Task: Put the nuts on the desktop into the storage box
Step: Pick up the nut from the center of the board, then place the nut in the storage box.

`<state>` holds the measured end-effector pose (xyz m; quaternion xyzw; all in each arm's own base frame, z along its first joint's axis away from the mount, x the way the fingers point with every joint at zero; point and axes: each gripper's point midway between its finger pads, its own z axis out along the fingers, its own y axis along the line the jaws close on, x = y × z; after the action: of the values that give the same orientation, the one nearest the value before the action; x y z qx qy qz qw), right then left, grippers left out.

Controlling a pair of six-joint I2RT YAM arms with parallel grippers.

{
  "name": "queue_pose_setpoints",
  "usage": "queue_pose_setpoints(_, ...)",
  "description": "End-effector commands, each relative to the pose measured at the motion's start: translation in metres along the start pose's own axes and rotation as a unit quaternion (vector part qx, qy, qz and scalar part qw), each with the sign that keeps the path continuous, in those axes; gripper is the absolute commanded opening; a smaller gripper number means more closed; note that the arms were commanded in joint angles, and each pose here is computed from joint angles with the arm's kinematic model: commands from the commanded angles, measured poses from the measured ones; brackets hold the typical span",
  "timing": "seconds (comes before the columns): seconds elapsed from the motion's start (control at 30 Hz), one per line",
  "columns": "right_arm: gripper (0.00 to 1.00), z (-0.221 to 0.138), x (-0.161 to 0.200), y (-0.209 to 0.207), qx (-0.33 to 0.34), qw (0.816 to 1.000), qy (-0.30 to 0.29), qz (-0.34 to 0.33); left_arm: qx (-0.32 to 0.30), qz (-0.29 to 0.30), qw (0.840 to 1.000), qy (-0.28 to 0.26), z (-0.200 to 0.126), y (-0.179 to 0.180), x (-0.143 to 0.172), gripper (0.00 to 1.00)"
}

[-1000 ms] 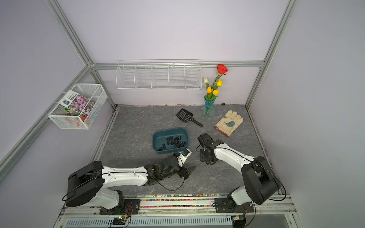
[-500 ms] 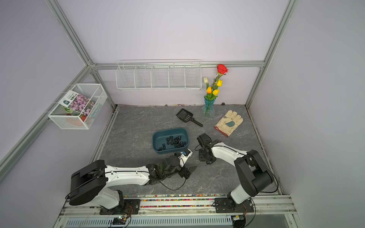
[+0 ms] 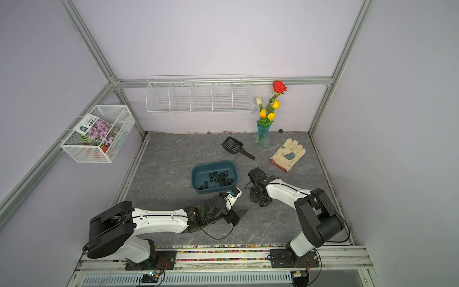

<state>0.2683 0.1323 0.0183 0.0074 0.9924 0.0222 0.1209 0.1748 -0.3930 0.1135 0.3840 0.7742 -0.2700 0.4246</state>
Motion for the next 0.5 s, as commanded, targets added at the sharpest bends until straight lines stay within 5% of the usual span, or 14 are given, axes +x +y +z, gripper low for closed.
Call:
queue_pose_setpoints(0.0, 0.23, 0.010, 0.016, -0.007, 0.012, 0.999, 0.030, 0.002, 0.006, -0.005, 1.000, -0.012, 0.001, -0.005, -0.012, 0.98)
queue_pose_setpoints(0.47, 0.18, -0.028, -0.030, 0.020, -0.016, 1.000, -0.014, -0.020, -0.027, -0.013, 0.999, -0.032, -0.006, 0.009, -0.018, 0.98)
